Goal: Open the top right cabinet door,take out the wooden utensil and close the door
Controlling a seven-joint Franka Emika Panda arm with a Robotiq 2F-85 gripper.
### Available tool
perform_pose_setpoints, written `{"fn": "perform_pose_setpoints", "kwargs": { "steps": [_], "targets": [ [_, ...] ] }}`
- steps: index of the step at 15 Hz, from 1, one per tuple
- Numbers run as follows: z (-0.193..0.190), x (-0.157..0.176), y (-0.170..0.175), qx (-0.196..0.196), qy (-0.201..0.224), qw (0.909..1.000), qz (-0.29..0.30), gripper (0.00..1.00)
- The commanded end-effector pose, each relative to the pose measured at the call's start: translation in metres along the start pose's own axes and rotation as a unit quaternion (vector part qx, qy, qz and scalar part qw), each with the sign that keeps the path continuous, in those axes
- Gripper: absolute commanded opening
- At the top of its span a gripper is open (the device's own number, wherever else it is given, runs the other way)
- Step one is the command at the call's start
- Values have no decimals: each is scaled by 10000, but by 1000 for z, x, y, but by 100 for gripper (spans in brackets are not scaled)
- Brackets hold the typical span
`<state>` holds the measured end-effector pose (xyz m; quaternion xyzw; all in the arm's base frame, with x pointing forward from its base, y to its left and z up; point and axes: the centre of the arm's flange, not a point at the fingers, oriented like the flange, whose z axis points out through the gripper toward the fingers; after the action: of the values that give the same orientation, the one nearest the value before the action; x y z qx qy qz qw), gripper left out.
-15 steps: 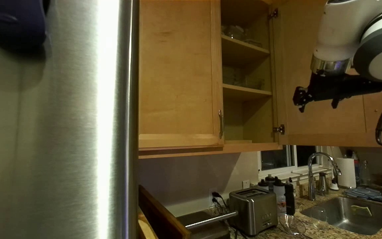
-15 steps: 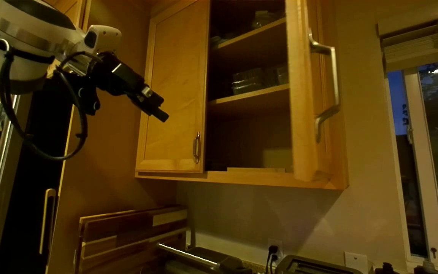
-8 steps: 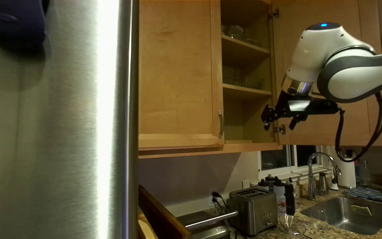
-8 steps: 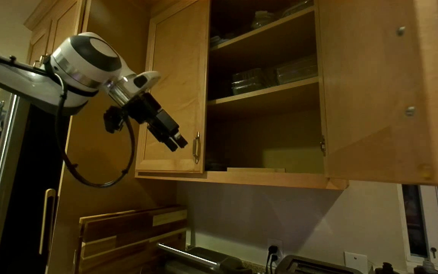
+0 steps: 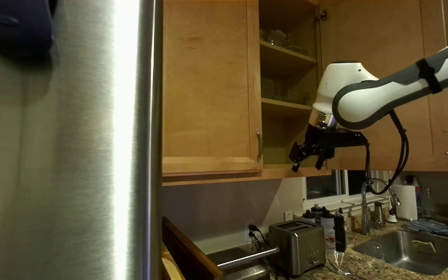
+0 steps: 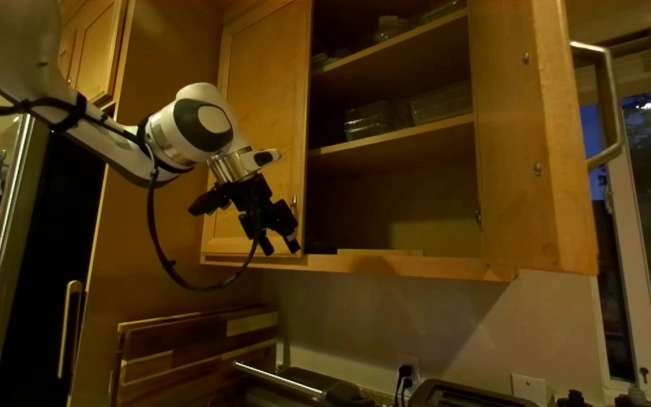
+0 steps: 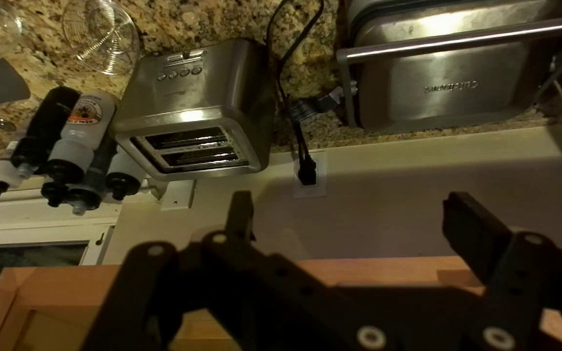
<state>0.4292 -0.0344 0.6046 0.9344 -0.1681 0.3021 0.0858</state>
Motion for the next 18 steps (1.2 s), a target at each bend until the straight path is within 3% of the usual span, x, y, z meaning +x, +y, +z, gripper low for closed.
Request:
{"fn": "perform_pose_setpoints", "kwargs": {
  "steps": [1,6,12,18],
  "targets": [
    [1,2,0,-34,2,10000,-13,100],
    [0,6,2,-63,84,9999,-43,100],
    [7,53,45,177,178,9968,-756,100],
    [25,111,62,379,213,9789,-1998,100]
  ]
}}
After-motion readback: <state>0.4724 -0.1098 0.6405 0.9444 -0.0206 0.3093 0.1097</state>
